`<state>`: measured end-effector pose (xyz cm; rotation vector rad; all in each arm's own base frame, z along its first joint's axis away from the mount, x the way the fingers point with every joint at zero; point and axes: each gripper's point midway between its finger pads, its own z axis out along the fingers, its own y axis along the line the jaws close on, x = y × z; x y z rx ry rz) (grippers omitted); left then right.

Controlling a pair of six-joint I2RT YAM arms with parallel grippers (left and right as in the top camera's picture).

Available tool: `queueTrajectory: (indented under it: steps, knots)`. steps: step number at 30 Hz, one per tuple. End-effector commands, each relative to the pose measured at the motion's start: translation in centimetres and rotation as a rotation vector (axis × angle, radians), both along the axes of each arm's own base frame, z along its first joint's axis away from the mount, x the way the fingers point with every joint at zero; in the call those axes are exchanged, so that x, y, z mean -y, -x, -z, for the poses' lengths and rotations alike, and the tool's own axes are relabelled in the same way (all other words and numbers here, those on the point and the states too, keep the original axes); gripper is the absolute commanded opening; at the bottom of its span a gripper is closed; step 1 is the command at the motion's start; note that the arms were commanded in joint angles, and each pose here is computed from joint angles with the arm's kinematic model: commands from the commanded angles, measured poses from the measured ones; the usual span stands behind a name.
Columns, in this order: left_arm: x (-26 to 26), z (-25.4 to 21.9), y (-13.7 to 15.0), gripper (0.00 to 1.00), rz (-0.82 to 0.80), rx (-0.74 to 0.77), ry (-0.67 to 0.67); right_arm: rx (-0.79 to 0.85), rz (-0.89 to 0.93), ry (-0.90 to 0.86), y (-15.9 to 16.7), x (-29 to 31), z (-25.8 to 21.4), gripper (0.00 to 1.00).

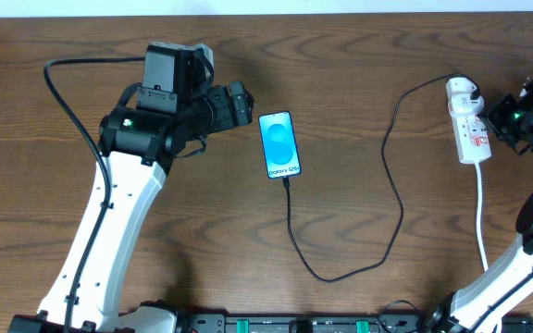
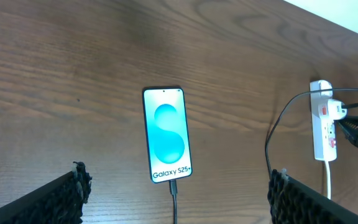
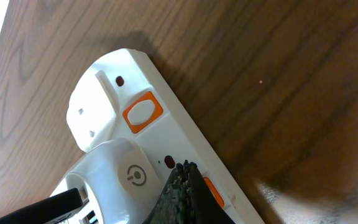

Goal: Plug charger to phone and switch on socket

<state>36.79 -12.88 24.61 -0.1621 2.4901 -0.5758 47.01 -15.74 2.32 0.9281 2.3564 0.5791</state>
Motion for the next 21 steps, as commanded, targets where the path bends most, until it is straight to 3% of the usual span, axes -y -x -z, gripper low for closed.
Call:
queueTrajectory:
  steps: [1, 21]
  knots:
    - [-0.3, -0.2, -0.1, 0.93, 0.005, 0.014, -0.021, -0.059, -0.093, -0.130, 0.4, -5.9, 2.0, 0.01]
    - [-0.3, -0.2, -0.1, 0.93, 0.005, 0.014, -0.021, -0.100, -0.090, -0.168, 0.5, -7.8, 2.2, 0.01]
